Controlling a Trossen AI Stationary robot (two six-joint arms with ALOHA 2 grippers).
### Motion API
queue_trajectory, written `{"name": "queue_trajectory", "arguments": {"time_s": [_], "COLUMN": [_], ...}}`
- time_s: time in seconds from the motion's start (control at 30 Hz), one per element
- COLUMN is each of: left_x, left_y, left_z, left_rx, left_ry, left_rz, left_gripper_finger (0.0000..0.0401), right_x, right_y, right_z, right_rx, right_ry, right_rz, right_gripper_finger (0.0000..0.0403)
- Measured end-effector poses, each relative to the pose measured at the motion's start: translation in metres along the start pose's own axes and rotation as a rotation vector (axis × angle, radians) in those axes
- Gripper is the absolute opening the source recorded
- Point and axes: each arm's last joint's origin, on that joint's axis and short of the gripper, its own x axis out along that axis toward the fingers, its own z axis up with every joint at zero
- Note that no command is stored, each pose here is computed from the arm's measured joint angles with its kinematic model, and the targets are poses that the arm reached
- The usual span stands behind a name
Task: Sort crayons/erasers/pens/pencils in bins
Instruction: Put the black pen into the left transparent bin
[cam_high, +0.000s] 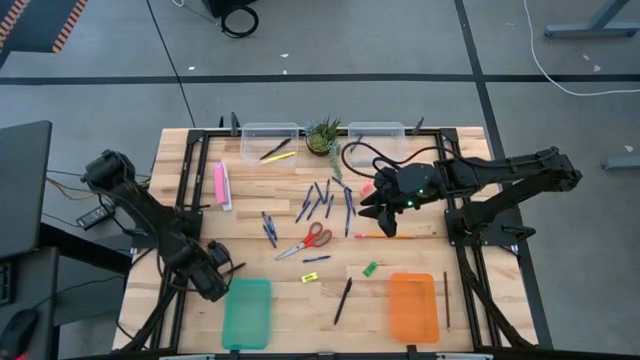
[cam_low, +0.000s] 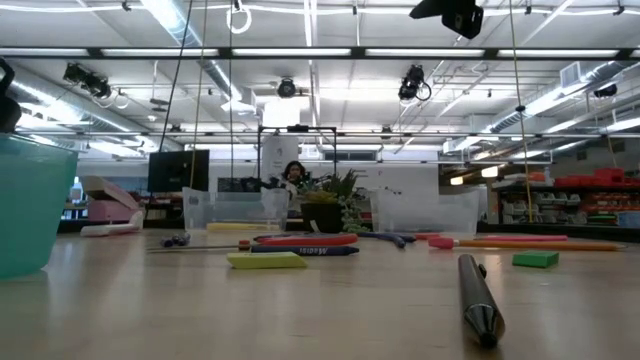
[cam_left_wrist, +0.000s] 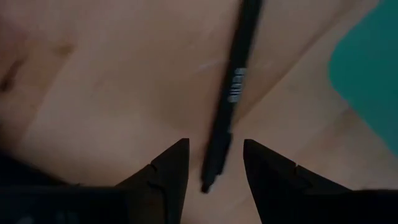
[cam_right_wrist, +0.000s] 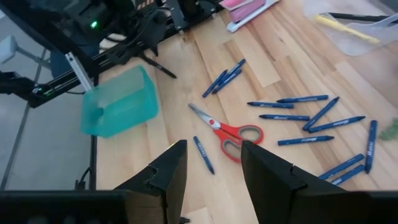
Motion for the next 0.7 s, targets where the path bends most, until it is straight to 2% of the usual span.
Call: {"name": "queue_trajectory", "arguments": {"time_s": [0.3, 0.6, 0.7], "left_x": [0.0088, 0.0088, 0.0089], "left_y": [-0.0023, -0.0024, -0.0028], "left_z": [0.0008, 0.0004, -0.0006], "left_rx": [0.012, 0.088, 0.154], "left_ry": [-0.021, -0.031, -0.060], "left_rz": [0.035, 0.036, 0.036], "left_gripper_finger": [0.0160, 0.0160, 0.0160], "right_x": [0.0000, 0.0000, 0.0000], "right_y": [-0.0021, -0.0026, -0.0032], "right_z": [0.0008, 0.0011, 0.0014], "right_rx": [0.011, 0.008, 0.010], "right_ry": [-0.001, -0.009, -0.021], "right_rz": [-0.008, -0.024, -0.043], "right_gripper_finger": [0.0158, 0.0158, 0.0158]}}
